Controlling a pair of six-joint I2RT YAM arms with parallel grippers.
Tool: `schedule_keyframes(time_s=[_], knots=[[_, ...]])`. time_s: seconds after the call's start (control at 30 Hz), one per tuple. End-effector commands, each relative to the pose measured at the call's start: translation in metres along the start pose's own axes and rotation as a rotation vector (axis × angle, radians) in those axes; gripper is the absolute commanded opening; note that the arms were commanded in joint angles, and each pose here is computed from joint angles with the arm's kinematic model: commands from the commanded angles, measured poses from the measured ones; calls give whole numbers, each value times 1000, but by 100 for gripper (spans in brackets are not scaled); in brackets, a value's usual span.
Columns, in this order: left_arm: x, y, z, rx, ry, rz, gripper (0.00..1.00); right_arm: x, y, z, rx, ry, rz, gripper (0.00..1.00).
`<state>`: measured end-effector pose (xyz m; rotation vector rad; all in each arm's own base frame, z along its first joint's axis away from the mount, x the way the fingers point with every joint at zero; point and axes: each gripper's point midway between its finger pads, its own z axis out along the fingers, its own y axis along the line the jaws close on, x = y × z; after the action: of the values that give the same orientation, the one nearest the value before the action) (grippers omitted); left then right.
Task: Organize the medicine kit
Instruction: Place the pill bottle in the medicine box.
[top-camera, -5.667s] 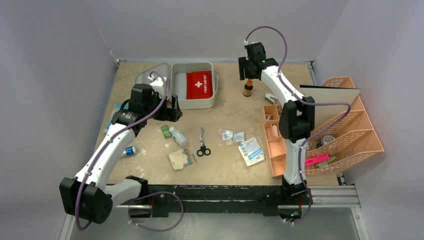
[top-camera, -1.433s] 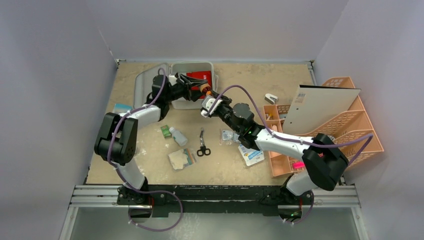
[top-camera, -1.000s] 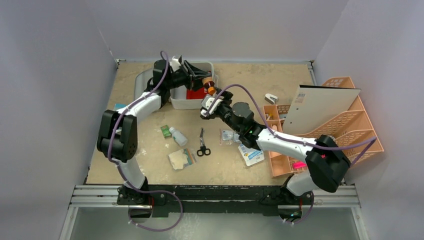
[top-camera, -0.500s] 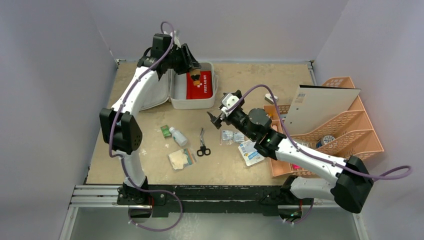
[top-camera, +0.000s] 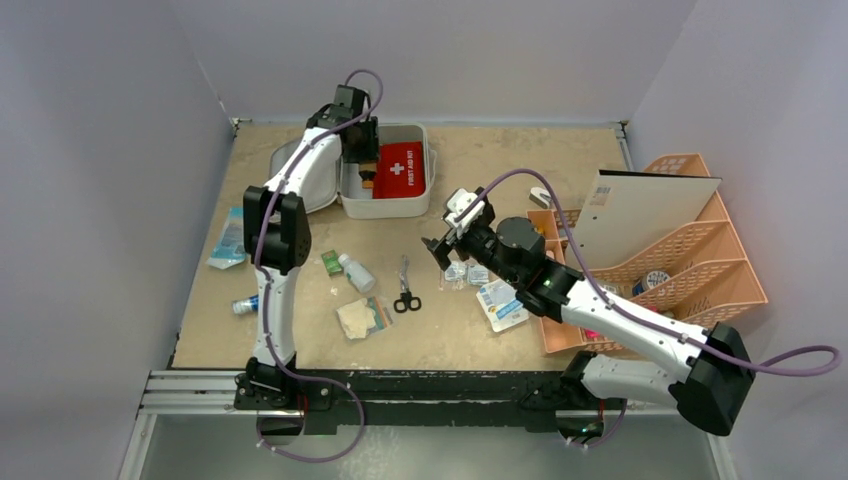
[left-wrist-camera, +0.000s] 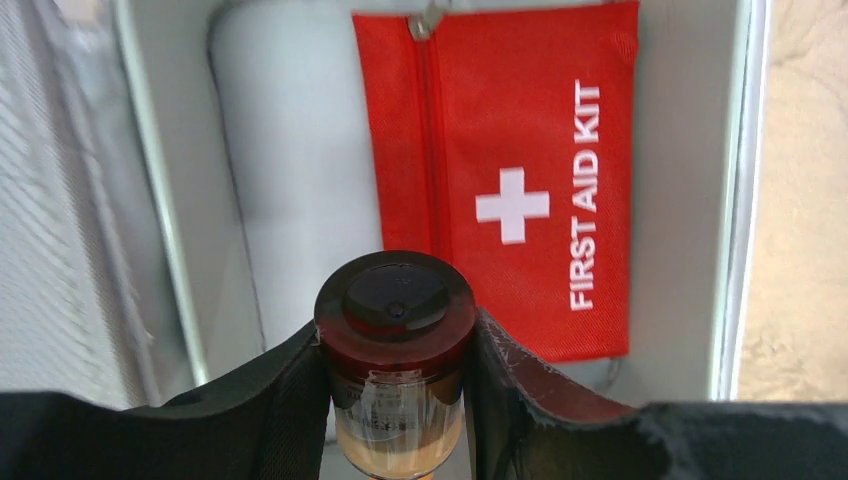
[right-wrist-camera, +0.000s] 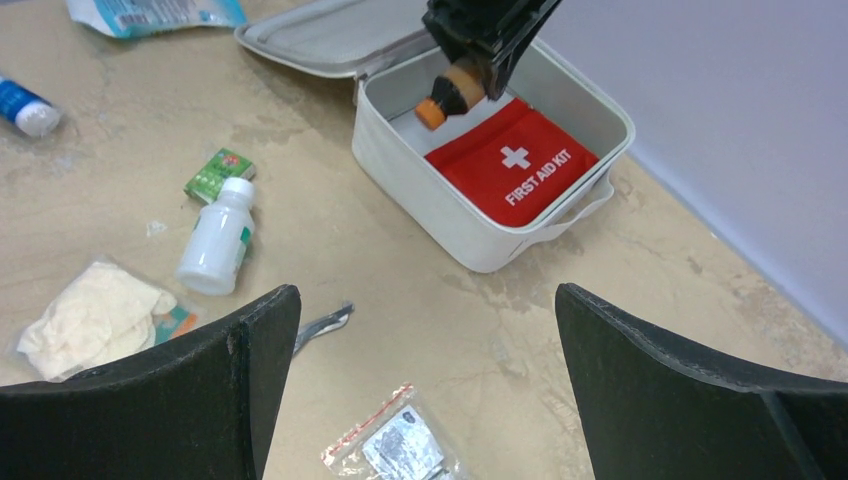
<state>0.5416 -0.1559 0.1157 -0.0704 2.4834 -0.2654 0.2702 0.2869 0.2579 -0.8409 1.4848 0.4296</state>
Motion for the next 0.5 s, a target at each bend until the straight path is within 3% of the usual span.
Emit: schedule_keyframes(time_s=[0.0,0.47], knots=[[-77,5,-22,-47,-250,67,30,-18,-3,2,2,-16,6,99],[-81,26,36,-119,-288,99,33,-11,-8,14,24,17,-51,99]])
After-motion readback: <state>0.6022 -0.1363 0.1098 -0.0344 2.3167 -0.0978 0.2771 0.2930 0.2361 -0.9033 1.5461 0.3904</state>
